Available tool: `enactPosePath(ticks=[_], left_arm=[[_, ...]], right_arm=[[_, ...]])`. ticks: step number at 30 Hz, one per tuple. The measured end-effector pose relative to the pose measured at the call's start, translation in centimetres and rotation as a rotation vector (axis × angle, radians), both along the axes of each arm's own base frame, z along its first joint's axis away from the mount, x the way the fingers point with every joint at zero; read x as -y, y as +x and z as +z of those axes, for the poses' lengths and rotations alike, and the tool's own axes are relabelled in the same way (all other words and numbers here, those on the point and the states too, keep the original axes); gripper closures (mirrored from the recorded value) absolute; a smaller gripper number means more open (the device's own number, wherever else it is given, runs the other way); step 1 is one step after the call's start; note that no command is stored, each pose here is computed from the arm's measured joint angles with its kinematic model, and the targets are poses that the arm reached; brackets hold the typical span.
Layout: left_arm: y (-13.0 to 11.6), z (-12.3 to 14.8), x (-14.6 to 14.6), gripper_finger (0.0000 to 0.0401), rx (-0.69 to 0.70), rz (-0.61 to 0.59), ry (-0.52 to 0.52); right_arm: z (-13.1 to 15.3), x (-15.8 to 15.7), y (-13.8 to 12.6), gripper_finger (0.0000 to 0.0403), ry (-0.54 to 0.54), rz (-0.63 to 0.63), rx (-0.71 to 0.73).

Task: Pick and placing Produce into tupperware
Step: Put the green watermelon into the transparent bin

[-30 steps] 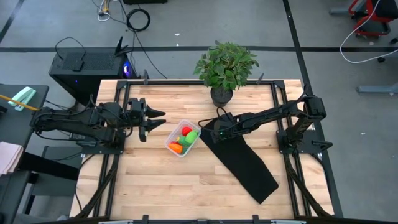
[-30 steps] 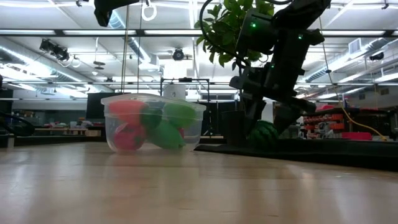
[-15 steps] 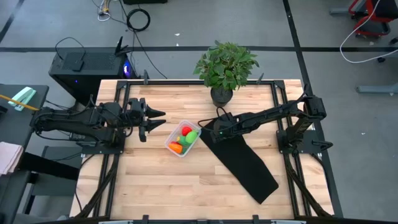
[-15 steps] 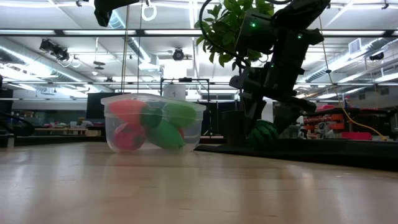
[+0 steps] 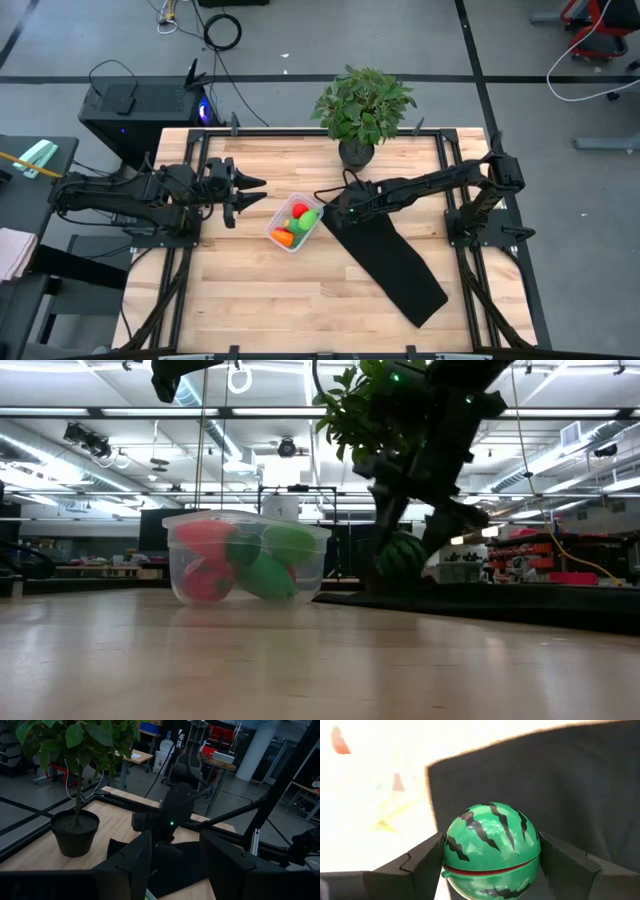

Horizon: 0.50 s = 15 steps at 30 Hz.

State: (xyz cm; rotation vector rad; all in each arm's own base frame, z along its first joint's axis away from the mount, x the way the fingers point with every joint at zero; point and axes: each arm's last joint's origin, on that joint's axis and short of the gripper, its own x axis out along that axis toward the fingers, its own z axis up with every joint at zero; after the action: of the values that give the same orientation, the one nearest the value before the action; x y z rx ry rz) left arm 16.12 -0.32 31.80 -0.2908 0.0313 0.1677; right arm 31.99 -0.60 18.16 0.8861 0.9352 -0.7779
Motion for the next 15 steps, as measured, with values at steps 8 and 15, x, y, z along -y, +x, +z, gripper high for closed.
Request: enactPosePath(ticks=[8,15], left_arm=[[0.0,0.0,0.0,0.0226,0.0,0.0,0.0],[0.0,0.0,0.0,0.0225,0.0,0.0,0.0]], right_arm=[[4.5,-0.2,1.7,0.0113,-0.026,0.079,0.025],[8.7,-1.5,3.1,0.0111,-0.082,0.12,0.135]])
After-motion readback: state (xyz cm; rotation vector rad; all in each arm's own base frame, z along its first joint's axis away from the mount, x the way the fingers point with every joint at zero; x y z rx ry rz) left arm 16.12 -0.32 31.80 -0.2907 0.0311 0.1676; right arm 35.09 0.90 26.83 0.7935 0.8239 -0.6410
